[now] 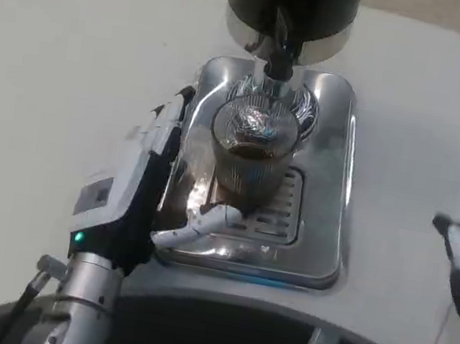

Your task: Grasp the cup under the faucet to collect the drink, then remove the cup.

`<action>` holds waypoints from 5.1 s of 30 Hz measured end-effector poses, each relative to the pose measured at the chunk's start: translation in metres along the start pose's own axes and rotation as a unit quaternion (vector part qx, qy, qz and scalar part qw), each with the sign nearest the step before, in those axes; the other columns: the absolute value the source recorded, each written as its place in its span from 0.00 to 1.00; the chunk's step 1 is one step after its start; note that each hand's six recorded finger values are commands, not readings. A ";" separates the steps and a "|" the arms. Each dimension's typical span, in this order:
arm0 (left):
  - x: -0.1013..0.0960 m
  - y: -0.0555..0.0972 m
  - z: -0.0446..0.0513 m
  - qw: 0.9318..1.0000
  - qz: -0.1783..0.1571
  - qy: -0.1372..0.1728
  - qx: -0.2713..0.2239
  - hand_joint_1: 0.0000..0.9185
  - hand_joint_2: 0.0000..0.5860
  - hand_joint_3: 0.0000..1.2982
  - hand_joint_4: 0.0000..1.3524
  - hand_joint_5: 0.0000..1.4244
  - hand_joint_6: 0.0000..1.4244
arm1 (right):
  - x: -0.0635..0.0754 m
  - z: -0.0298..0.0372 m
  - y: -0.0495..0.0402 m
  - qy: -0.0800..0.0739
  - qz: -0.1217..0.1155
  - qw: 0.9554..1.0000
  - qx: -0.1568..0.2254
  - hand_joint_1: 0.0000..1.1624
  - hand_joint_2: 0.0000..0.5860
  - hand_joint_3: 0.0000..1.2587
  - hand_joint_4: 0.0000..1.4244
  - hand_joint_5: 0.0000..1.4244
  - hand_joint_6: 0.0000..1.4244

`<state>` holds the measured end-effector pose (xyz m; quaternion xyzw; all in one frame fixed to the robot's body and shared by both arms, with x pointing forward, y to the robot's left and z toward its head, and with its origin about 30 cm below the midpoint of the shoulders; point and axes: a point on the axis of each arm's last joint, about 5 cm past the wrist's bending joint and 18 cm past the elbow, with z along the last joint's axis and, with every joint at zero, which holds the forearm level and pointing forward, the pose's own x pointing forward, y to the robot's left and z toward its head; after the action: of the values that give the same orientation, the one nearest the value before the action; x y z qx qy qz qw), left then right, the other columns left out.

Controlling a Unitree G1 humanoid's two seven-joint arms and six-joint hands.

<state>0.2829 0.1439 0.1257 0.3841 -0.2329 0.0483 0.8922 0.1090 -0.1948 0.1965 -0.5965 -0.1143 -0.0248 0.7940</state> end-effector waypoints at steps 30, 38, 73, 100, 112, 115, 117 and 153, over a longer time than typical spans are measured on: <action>0.019 -0.028 0.0156 0.998 0.002 -0.014 -0.054 0.46 0.10 0.00 0.00 0.09 0.14 | -0.028 0.0044 0.0151 -0.034 0.056 0.998 -0.017 0.75 0.61 0.00 0.00 0.00 0.00; 0.021 -0.030 0.0171 0.998 0.017 -0.015 -0.050 0.55 0.12 0.00 0.02 0.27 0.43 | -0.028 0.0118 0.0149 -0.040 0.054 0.998 -0.008 0.72 0.57 0.00 0.00 0.00 0.00; 0.028 -0.071 0.0539 0.996 0.057 -0.021 -0.071 0.71 0.08 0.82 0.96 0.99 1.00 | -0.020 0.0132 0.0036 -0.013 0.066 0.998 -0.006 0.71 0.55 0.00 0.00 0.00 0.03; 0.002 -0.045 0.0275 0.994 0.087 -0.022 -0.066 0.75 0.11 0.89 0.97 1.00 1.00 | -0.018 0.0118 0.0031 -0.031 0.067 0.997 0.000 0.69 0.55 0.00 0.00 0.00 0.04; -0.017 -0.028 0.0264 0.993 0.084 -0.038 -0.069 0.75 0.11 0.89 0.97 1.00 1.00 | -0.012 0.0113 0.0045 -0.042 0.063 0.997 0.002 0.67 0.57 0.00 0.00 0.00 0.02; -0.021 -0.022 0.0243 0.993 0.086 -0.041 -0.066 0.75 0.11 0.89 0.97 1.00 1.00 | -0.011 0.0111 0.0044 -0.044 0.063 0.997 0.000 0.61 0.58 0.00 0.00 0.00 0.00; -0.026 -0.017 0.0225 0.993 0.085 -0.042 -0.063 0.75 0.11 0.88 0.97 1.00 1.00 | -0.010 0.0109 0.0042 -0.048 0.063 0.997 -0.003 0.59 0.58 0.00 0.00 0.00 0.00; -0.107 0.030 0.0427 0.993 -0.008 -0.119 -0.022 0.76 0.12 0.88 0.97 1.00 1.00 | -0.026 -0.0183 0.0267 -0.131 0.011 0.991 -0.041 0.09 1.00 0.00 0.00 0.00 0.00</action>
<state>0.1636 0.1445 0.1223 0.3696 -0.3354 -0.0096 0.8665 0.0913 -0.2071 0.1611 -0.6281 -0.2091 0.0576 0.7473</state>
